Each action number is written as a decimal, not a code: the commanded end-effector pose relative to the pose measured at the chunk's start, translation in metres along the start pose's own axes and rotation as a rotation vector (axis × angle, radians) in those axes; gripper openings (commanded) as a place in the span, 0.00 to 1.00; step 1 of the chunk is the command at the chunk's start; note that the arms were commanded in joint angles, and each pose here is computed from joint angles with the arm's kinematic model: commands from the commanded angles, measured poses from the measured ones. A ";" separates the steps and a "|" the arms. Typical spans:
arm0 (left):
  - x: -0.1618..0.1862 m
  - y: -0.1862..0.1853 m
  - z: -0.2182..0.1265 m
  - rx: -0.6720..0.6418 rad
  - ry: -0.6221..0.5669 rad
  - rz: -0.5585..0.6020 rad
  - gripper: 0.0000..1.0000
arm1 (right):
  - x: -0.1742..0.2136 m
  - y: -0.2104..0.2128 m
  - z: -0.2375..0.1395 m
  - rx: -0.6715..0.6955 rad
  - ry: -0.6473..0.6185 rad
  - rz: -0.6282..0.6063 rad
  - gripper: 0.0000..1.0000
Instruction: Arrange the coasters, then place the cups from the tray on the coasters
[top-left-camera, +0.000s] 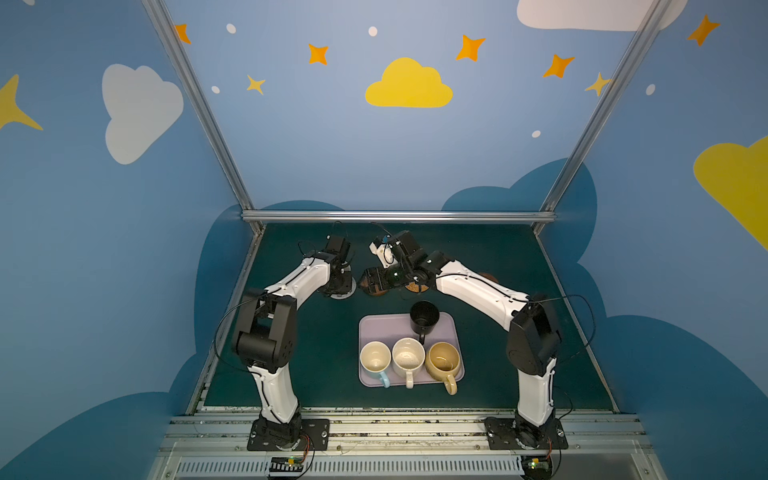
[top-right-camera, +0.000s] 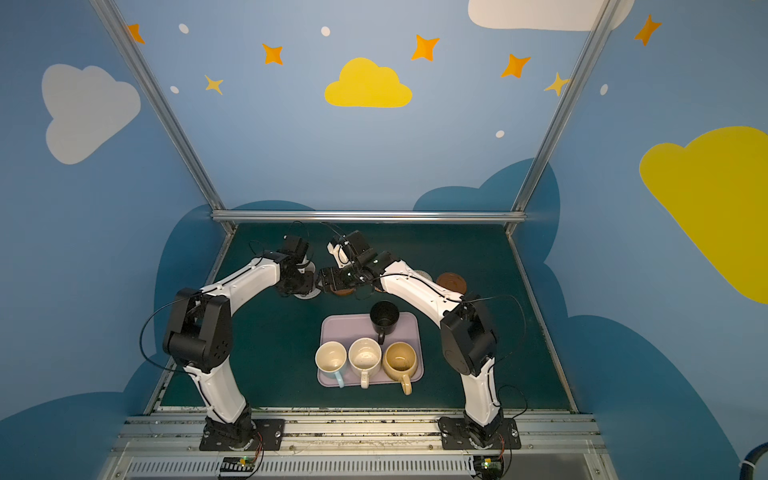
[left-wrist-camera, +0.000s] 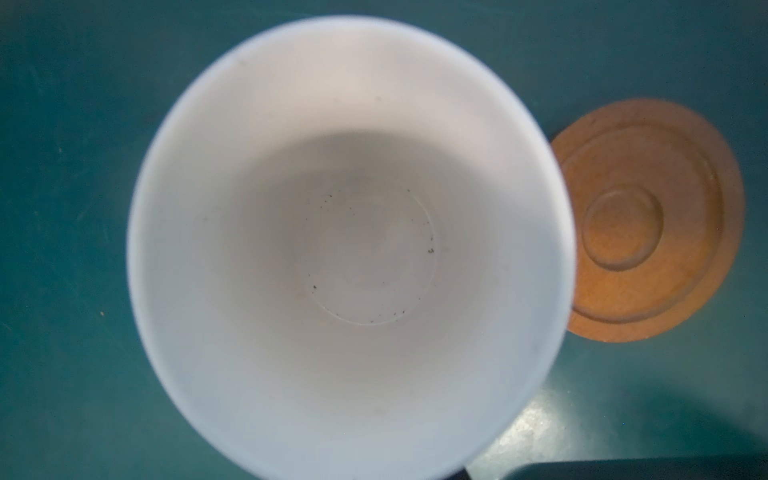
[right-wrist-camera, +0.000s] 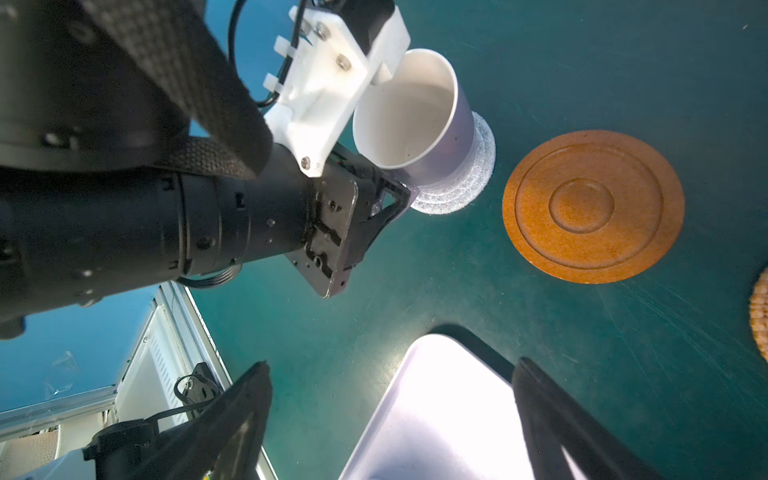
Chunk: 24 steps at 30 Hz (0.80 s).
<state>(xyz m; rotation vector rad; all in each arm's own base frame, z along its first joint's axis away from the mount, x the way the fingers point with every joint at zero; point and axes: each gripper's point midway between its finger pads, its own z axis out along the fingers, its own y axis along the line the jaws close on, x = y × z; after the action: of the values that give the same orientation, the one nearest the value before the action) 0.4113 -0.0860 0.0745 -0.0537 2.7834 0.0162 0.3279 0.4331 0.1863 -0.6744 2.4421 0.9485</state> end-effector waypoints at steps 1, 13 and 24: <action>-0.003 0.005 -0.001 -0.017 -0.013 -0.011 0.37 | 0.004 0.003 -0.005 0.002 0.010 -0.006 0.91; -0.013 0.008 -0.032 -0.014 -0.088 -0.056 0.64 | 0.004 0.000 -0.019 0.040 -0.012 -0.025 0.91; -0.029 -0.002 -0.111 0.125 -0.236 -0.127 0.99 | 0.009 -0.006 -0.076 0.188 -0.058 -0.076 0.91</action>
<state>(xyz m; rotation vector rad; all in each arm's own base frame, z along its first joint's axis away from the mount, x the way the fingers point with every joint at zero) 0.4064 -0.0823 0.1711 -0.1709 2.5474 -0.0797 0.3184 0.3923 0.2183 -0.6522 2.4064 0.7742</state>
